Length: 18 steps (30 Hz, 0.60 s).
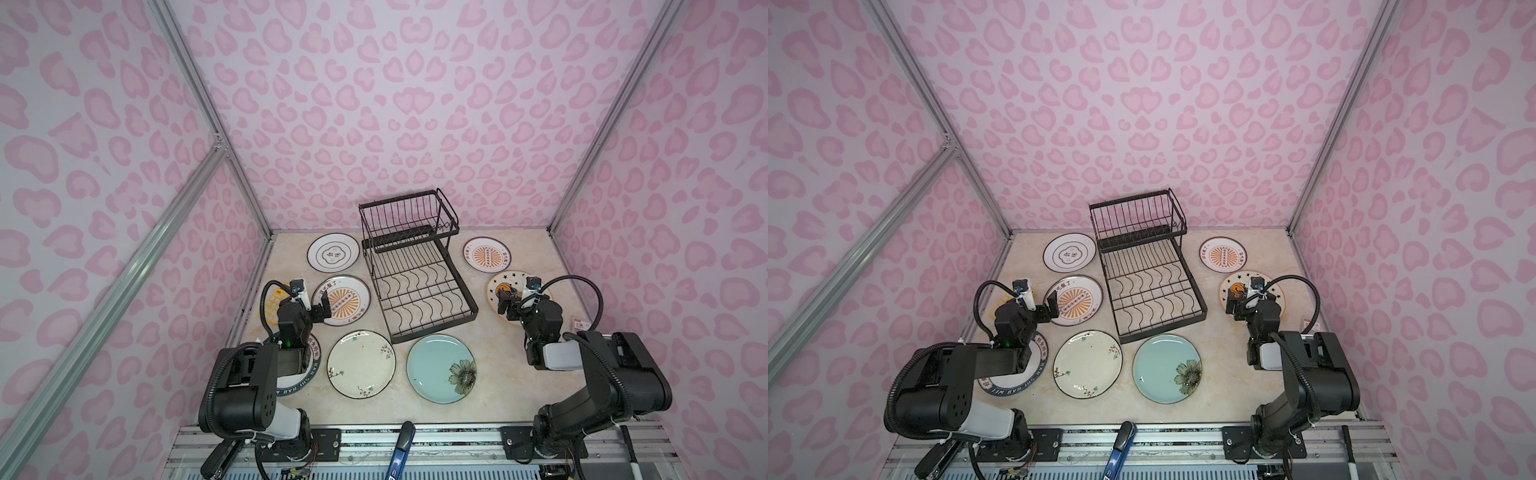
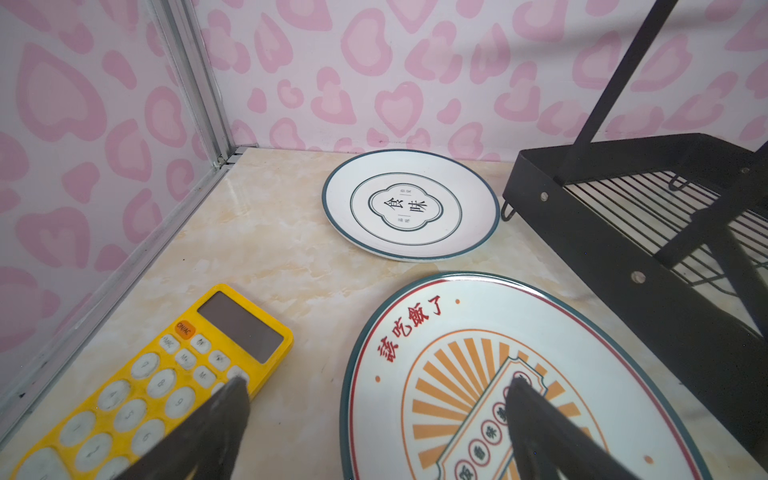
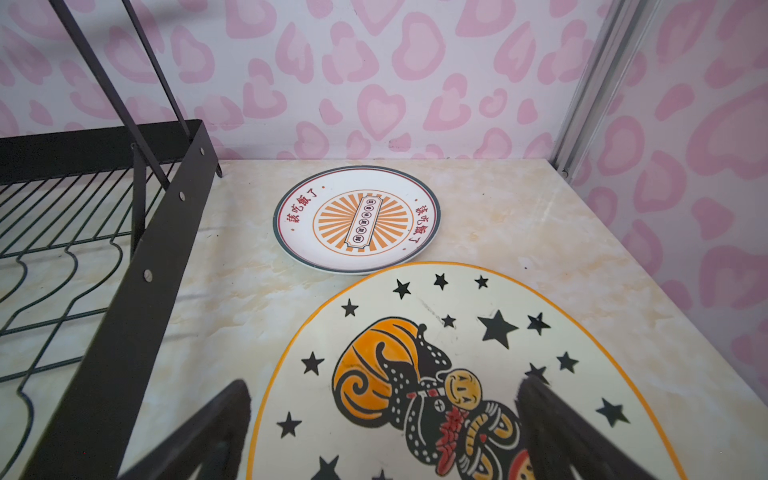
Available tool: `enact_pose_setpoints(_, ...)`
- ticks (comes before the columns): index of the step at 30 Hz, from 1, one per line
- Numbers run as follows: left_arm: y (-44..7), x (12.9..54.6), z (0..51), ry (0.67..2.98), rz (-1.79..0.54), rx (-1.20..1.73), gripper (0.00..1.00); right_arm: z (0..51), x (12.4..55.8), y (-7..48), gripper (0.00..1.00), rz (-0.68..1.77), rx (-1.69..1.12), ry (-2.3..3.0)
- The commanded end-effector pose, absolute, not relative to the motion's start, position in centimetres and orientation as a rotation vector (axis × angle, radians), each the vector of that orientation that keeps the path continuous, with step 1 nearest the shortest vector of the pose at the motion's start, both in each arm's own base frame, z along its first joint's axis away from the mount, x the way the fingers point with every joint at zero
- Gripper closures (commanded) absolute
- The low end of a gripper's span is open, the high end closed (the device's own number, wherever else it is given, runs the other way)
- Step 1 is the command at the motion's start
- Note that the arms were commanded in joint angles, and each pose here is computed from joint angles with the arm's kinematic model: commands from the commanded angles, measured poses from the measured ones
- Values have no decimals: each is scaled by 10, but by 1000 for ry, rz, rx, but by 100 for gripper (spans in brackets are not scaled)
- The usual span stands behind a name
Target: Load the plates into the dish rack
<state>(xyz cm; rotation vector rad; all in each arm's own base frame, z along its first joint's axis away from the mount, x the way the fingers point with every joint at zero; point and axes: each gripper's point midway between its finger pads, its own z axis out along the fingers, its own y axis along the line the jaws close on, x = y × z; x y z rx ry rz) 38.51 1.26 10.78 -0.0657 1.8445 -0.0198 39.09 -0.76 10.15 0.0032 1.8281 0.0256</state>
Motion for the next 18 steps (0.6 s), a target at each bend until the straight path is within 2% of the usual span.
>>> enact_pose_setpoints(1, 14, 389, 118, 1814, -12, -63, 2, 102, 392, -9, 1, 17, 6, 1826)
enact_pose_setpoints(18, 13, 389, 118, 1814, -2, -61, 2, 101, 393, -9, 1, 15, 8, 1828)
